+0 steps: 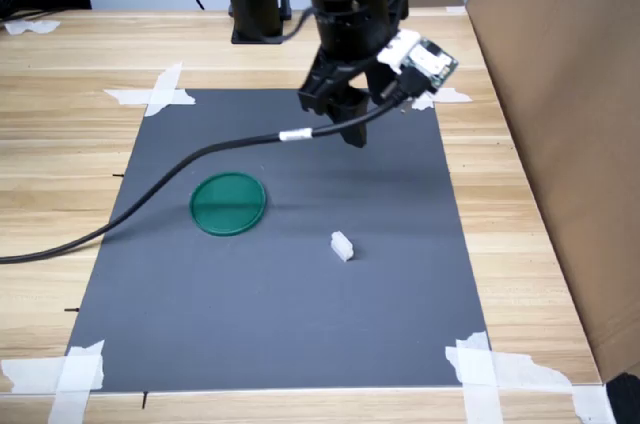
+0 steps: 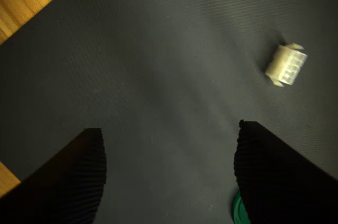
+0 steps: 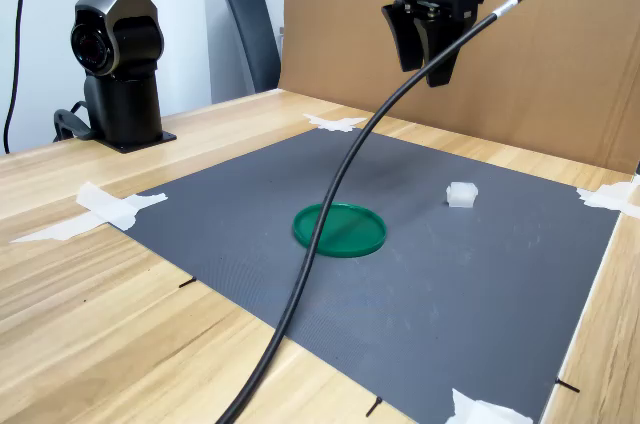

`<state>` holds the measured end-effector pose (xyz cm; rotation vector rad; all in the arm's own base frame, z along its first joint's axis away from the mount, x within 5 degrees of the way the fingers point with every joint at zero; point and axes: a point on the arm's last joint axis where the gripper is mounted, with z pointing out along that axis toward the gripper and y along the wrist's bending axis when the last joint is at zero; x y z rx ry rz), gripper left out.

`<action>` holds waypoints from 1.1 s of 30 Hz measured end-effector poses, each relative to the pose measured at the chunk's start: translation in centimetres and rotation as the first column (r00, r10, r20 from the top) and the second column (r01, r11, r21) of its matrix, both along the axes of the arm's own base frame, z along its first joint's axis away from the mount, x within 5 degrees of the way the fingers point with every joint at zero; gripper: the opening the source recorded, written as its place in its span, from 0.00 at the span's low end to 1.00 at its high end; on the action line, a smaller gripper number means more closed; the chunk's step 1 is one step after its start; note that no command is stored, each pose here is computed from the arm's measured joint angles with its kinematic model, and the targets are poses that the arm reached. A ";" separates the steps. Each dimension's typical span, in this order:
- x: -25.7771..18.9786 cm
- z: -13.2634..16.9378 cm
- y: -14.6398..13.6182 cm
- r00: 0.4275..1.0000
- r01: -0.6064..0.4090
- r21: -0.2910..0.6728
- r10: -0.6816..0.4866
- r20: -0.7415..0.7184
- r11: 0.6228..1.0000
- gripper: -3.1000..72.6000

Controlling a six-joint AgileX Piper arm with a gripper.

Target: Grasp a white terminal and put it in the green lid.

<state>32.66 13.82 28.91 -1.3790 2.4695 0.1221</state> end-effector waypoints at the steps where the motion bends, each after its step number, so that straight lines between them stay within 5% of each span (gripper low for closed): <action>1: 0.0 -0.3 0.3 1.000 -0.011 -0.009 0.011 -0.003 1.000 0.84; 6: 0.5 -3.2 2.6 0.997 -0.066 -0.084 0.063 -0.041 0.994 0.83; 14: 2.0 -1.7 1.9 0.998 0.034 -0.058 -0.031 0.047 0.998 0.83; 24: 5.0 0.9 -5.7 0.960 0.272 -0.026 -0.269 0.071 0.962 0.83; 33: 4.2 0.6 -6.8 0.971 0.238 -0.127 -0.240 -0.007 0.963 0.79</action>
